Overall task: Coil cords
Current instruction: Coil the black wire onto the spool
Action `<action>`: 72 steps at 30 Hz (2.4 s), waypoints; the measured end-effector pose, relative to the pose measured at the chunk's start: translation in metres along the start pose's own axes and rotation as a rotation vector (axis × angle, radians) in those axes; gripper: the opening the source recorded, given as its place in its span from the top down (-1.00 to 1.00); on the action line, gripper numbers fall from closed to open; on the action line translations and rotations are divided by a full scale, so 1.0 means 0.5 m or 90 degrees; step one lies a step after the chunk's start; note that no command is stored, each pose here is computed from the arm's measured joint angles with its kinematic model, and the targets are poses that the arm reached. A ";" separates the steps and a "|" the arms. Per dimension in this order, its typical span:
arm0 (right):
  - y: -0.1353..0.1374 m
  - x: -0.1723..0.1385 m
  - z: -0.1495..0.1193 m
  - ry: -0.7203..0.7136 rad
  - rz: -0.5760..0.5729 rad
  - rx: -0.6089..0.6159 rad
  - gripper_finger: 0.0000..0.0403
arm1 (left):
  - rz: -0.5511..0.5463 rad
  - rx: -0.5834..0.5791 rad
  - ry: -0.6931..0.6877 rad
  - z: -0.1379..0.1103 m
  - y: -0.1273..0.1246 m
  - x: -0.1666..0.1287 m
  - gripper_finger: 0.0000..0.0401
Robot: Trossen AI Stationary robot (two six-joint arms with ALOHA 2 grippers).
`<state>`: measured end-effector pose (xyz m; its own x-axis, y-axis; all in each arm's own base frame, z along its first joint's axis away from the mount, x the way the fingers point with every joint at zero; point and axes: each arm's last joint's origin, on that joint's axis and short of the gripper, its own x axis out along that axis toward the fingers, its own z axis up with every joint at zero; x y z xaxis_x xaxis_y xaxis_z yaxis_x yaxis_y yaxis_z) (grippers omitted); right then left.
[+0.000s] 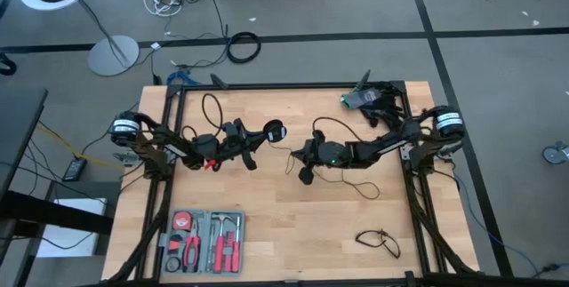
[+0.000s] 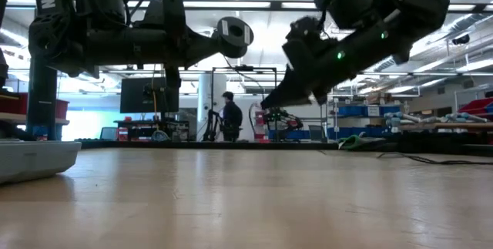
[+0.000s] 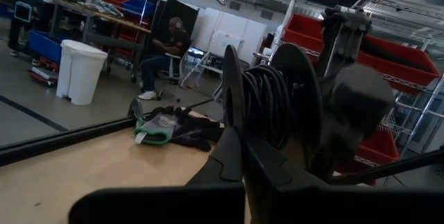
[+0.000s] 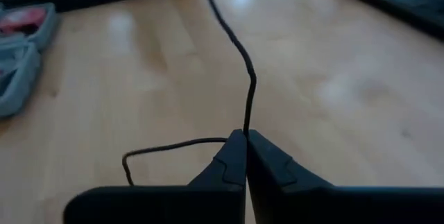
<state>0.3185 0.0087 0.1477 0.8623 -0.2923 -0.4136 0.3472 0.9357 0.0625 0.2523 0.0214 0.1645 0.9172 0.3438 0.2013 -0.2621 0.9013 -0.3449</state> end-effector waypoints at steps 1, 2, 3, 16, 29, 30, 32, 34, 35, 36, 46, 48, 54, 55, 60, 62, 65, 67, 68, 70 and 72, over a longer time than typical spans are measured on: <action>-0.003 -0.008 0.007 0.003 -0.013 -0.001 0.99 | 0.000 0.001 0.001 0.000 0.000 0.000 1.00; -0.005 -0.017 0.013 0.007 -0.026 -0.002 0.99 | 0.000 0.001 0.002 0.000 0.000 0.000 1.00; -0.009 -0.025 0.019 0.009 -0.038 -0.001 0.99 | 0.001 0.002 0.003 -0.001 0.000 0.000 1.00; -0.046 -0.116 0.147 -0.089 -0.105 0.056 1.00 | 0.014 0.022 0.064 -0.018 0.003 0.007 1.00; 0.019 -0.025 0.228 -0.037 -0.013 -0.028 1.00 | 0.073 0.063 0.122 -0.030 0.000 0.036 1.00; 0.025 -0.018 0.229 -0.034 0.003 -0.030 1.00 | 0.083 0.064 0.119 -0.030 0.001 0.036 1.00; 0.035 -0.003 0.228 -0.022 0.020 -0.034 1.00 | 0.097 0.066 0.116 -0.029 0.003 0.036 1.00; 0.040 0.012 0.223 -0.012 0.027 -0.038 1.00 | 0.101 0.066 0.115 -0.029 0.003 0.036 1.00; 0.042 0.019 0.221 -0.008 0.027 -0.038 1.00 | 0.100 0.065 0.113 -0.029 0.003 0.036 1.00; 0.042 0.024 0.215 0.001 0.027 -0.038 1.00 | 0.099 0.064 0.112 -0.028 0.003 0.036 1.00; 0.066 0.035 0.164 0.099 0.032 -0.056 0.89 | 0.078 0.045 0.068 -0.015 -0.003 0.038 1.00; 0.069 0.032 0.149 0.137 0.027 -0.047 0.84 | 0.081 0.041 0.055 -0.010 -0.003 0.040 1.00; 0.075 0.018 0.119 0.223 -0.002 -0.024 0.71 | 0.078 0.041 0.057 -0.011 -0.004 0.039 1.00; 0.078 0.015 0.114 0.237 -0.005 -0.021 0.70 | 0.078 0.041 0.057 -0.011 -0.004 0.039 1.00; 0.090 -0.015 0.085 0.322 -0.045 -0.021 0.70 | 0.072 0.040 0.058 -0.011 -0.004 0.039 1.00; 0.095 -0.031 0.074 0.340 -0.095 -0.034 0.72 | 0.062 0.039 0.058 -0.011 -0.005 0.039 1.00; 0.106 -0.065 0.060 0.349 -0.178 -0.071 0.75 | 0.048 0.036 0.057 -0.009 -0.007 0.039 1.00; 0.114 -0.092 0.055 0.343 -0.225 -0.088 0.76 | 0.042 0.035 0.053 -0.008 -0.008 0.040 1.00; 0.116 -0.105 0.054 0.341 -0.246 -0.093 0.77 | 0.039 0.034 0.052 -0.008 -0.008 0.040 1.00; 0.122 -0.130 0.053 0.319 -0.272 -0.094 0.80 | 0.034 0.033 0.052 -0.007 -0.009 0.040 1.00; 0.124 -0.151 0.044 0.288 -0.290 -0.094 0.83 | 0.029 0.033 0.054 -0.008 -0.009 0.040 1.00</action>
<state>0.2832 0.0847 0.2028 0.3898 -0.5841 -0.7120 0.5594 0.7643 -0.3208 0.2729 0.0229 0.1667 0.9258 0.3626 0.1070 -0.3168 0.8986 -0.3037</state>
